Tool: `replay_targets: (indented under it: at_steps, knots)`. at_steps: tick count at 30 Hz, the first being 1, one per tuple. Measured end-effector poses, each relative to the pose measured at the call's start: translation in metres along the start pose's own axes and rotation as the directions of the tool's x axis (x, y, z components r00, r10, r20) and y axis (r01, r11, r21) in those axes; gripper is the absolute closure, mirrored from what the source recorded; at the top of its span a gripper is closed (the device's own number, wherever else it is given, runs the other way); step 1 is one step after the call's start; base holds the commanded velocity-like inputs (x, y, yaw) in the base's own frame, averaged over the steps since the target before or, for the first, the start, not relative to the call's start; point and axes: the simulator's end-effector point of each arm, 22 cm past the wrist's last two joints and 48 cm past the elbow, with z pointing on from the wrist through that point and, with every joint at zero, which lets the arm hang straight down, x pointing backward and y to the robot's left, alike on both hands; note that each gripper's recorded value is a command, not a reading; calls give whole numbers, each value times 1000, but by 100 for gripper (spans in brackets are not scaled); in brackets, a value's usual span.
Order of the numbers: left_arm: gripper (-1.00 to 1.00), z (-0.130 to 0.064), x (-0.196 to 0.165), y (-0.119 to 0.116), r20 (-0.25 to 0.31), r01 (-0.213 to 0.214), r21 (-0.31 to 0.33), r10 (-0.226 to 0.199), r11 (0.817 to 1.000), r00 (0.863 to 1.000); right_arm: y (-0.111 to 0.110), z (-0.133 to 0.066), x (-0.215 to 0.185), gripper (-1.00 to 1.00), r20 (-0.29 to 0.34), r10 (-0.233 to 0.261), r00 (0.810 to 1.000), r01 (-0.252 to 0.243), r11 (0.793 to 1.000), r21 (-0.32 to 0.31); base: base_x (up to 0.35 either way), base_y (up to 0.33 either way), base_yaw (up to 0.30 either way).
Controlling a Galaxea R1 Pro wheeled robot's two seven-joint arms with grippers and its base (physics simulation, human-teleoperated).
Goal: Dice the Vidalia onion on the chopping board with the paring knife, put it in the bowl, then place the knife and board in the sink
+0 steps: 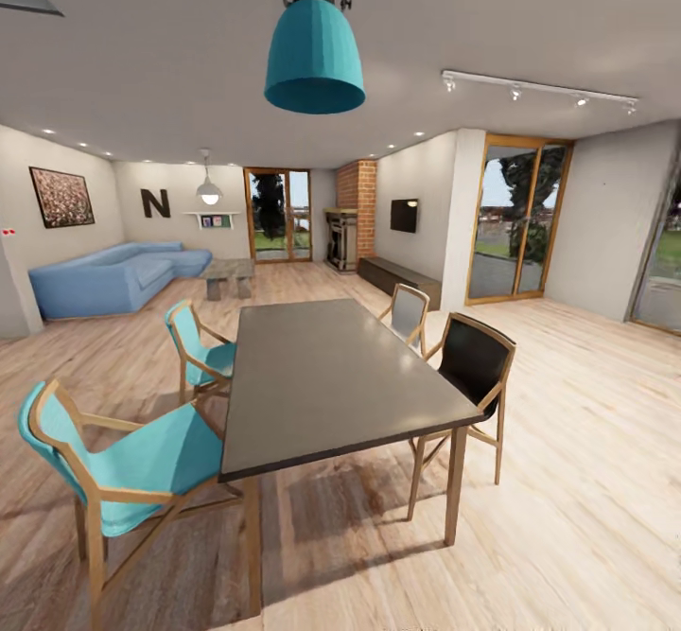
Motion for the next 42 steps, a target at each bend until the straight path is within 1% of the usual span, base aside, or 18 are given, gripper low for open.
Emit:
replay_targets:
  at_steps: [3, 7, 42]
  knots:
    - [-100, 0, 0, 0, 0, 0, 0, 0, 1000, 1000, 0, 0, 0, -100, 0, 0, 1000, 0, 1000, 0, 0, 250, -273]
    - [-100, 0, 0, 0, 0, 0, 0, 0, 1000, 1000, 0, 0, 0, -100, 0, 0, 1000, 0, 1000, -1, 0, 66, -273]
    - [-100, 0, 0, 1, 0, -1, -1, 1, 1000, 1000, 0, 0, 0, -100, 0, 0, 1000, 0, 1000, -1, 0, 2, -273]
